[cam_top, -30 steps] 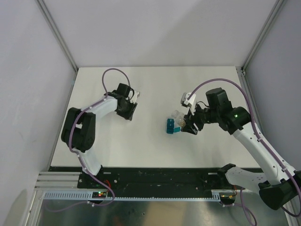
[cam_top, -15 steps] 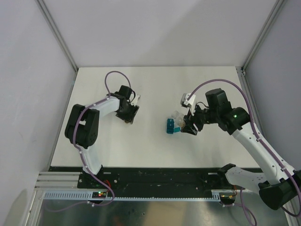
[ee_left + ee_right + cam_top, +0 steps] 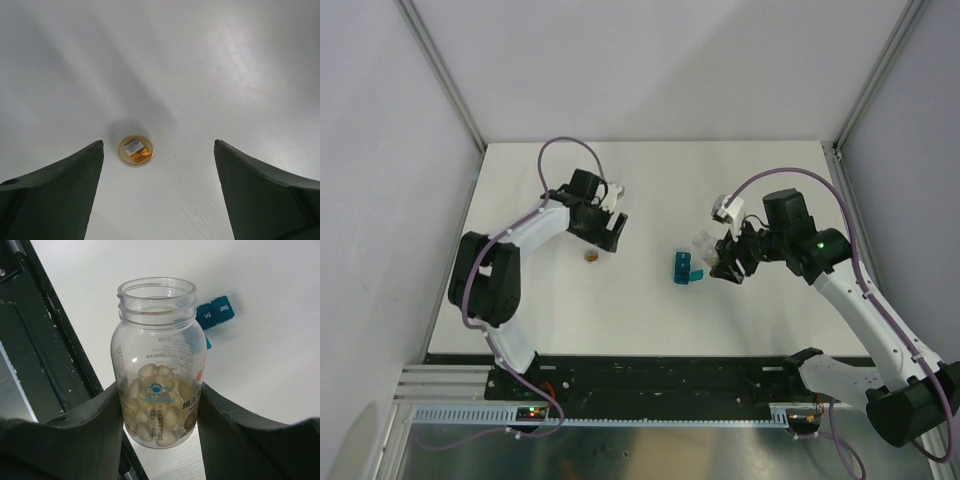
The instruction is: Sort the pills into containers
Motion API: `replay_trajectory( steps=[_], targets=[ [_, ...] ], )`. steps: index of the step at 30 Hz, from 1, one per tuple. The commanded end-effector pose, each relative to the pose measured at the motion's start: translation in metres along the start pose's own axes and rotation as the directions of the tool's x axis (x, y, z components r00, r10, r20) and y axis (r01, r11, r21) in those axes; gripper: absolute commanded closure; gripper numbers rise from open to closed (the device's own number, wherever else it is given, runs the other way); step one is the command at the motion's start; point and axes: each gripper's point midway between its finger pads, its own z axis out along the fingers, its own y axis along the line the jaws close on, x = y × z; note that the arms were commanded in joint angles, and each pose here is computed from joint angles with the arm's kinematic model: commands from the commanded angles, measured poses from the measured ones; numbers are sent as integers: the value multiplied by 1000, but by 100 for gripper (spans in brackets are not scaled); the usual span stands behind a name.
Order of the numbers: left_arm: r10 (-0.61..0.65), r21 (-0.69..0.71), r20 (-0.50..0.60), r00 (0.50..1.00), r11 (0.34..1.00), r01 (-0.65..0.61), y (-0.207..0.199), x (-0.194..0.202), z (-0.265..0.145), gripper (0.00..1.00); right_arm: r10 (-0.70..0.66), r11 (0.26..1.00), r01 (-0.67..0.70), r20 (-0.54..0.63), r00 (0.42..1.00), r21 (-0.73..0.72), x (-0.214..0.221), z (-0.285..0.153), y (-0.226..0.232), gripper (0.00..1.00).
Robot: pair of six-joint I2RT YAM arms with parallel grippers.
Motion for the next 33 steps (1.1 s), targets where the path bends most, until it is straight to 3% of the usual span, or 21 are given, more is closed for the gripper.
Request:
replay_trajectory(
  steps=[1,8,20,28,33],
  targets=[
    [127,90,217,968,985,-149,-41,-63,-45,6,2,999,-5,53,999,50,-11,-5,-12,100],
    [166,199,265,950,954,-222,-104,-99,-42,4,21,994,-28,72,997,102,-6,-15,-23,100],
    [210,290,246,946,915,-279,-190,-128,3,0,45,981,-64,105,993,183,16,-36,-29,100],
    [268,185,244,932,931,-316,-214,-137,27,0,64,978,-84,106,992,191,31,-38,-28,100],
    [284,94,221,933,946,-310,-206,-135,43,0,70,979,-89,108,992,182,37,-37,-25,100]
  ],
)
